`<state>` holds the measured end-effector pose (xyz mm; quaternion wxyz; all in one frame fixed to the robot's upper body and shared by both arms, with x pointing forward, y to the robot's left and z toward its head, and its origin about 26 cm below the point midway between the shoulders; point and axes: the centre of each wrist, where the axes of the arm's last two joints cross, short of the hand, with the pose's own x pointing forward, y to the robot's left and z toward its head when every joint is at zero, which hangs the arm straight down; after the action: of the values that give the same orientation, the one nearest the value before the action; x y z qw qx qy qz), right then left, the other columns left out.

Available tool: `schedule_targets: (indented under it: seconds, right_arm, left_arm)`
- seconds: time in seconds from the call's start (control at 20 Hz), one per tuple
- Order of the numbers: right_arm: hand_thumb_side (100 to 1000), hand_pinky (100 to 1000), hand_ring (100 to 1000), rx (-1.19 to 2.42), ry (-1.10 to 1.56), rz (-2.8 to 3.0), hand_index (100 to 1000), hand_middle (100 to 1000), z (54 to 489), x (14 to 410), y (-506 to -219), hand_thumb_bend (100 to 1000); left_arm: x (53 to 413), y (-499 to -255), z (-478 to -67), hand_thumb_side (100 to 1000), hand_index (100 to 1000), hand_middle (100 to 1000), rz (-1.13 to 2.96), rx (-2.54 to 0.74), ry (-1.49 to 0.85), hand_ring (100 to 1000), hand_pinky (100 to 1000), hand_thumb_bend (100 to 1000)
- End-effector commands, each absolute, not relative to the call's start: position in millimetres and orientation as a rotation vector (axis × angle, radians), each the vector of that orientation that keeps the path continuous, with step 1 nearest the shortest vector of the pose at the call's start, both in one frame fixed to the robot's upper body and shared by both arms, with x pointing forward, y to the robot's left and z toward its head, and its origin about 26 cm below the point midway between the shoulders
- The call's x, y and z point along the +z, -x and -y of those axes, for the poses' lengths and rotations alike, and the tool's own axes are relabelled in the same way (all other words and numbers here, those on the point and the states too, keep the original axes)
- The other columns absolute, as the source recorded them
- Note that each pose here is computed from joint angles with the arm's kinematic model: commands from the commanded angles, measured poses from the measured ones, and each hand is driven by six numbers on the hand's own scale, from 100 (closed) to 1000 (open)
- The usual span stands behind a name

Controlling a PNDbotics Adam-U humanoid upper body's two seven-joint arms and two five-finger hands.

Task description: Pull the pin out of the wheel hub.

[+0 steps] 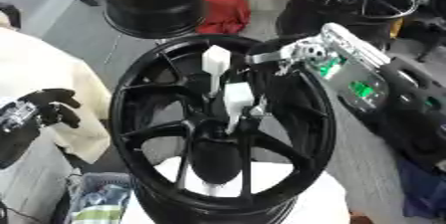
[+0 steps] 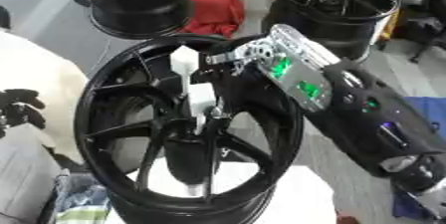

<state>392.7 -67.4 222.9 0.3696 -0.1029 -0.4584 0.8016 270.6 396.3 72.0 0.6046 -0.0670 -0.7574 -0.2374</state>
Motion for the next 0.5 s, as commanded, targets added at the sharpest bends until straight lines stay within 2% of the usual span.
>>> schedule_targets:
  seconds: [0.05, 0.3, 0.5]
  right_arm:
    - [116, 605, 534, 2.039, 0.315, 1.241, 549, 479, 75.2, 248.9, -387.7, 100]
    - [100, 593, 518, 2.001, 0.349, 1.320, 529, 460, 90.2, 277.4, -378.0, 100]
    - [100, 590, 509, 1.901, 0.403, 1.392, 524, 455, 118.5, 311.0, -370.8, 100]
  left_arm:
    - [80.1, -270.9, -399.0, 806, 796, 629, 1.764, -0.568, 0.135, 580, 598, 100]
    - [80.8, -270.4, -400.2, 805, 796, 629, 1.764, -0.567, 0.132, 579, 598, 100]
    - [81.3, -268.0, -404.2, 804, 796, 629, 1.760, -0.560, 0.120, 579, 598, 100]
